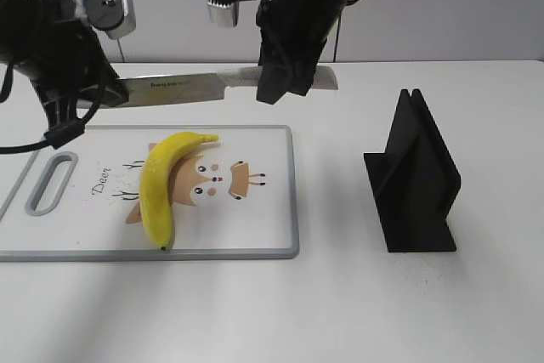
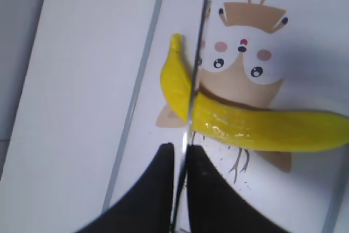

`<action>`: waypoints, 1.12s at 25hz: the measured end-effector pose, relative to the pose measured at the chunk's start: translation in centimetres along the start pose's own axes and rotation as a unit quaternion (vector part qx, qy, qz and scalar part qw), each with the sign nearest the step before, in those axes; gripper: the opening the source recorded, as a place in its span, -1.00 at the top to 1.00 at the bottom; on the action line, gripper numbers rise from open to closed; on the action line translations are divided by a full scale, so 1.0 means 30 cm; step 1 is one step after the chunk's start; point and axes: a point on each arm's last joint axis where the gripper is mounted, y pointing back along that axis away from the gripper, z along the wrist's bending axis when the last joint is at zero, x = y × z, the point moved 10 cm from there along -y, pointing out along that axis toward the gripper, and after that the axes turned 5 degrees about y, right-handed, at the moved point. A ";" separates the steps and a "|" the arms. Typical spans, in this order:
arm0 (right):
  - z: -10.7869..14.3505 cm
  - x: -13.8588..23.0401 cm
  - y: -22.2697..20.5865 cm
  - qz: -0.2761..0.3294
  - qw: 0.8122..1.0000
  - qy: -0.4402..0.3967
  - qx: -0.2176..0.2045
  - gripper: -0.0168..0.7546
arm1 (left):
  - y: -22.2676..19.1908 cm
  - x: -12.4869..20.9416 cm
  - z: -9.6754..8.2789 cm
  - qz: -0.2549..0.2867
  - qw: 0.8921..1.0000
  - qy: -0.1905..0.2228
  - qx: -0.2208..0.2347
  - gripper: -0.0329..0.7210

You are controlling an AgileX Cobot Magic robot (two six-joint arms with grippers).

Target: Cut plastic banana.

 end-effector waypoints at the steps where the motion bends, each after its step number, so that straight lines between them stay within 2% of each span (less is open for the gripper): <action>1: 0.004 -0.003 0.016 0.000 1.000 -0.012 0.000 0.44 | 0.013 -0.010 0.002 -0.006 1.000 0.002 -0.004 0.76; 4: 0.028 -0.008 0.061 0.002 0.999 -0.041 -0.010 0.45 | 0.054 -0.045 0.015 -0.031 0.999 0.020 -0.018 0.31; 7: 0.040 -0.003 0.085 0.006 0.998 -0.059 -0.015 0.50 | 0.092 -0.073 0.023 -0.053 0.997 0.038 -0.030 -0.53; 9: 0.035 0.005 0.092 0.012 0.998 -0.068 -0.010 0.50 | 0.113 -0.086 0.027 -0.063 0.996 0.044 -0.037 -0.77; 13: 0.027 0.006 0.128 0.012 0.996 -0.091 0.004 0.50 | 0.172 -0.110 0.052 -0.083 0.992 0.068 -0.065 -0.85; 16: 0.021 0.000 0.180 0.008 0.991 -0.133 0.021 0.50 | 0.239 -0.118 0.083 -0.103 0.982 0.126 -0.091 -0.85; 18: 0.014 0.002 0.220 0.008 0.985 -0.168 0.037 0.50 | 0.286 -0.105 0.104 -0.111 0.972 0.180 -0.106 -0.85; 22: 0.002 0.010 0.315 0.004 0.966 -0.246 0.076 0.50 | 0.355 -0.066 0.110 -0.105 0.953 0.259 -0.118 -0.83; 28: 0.022 0.064 0.450 0.005 0.927 -0.352 0.131 0.50 | 0.439 0.000 0.085 -0.070 0.929 0.336 -0.138 -0.77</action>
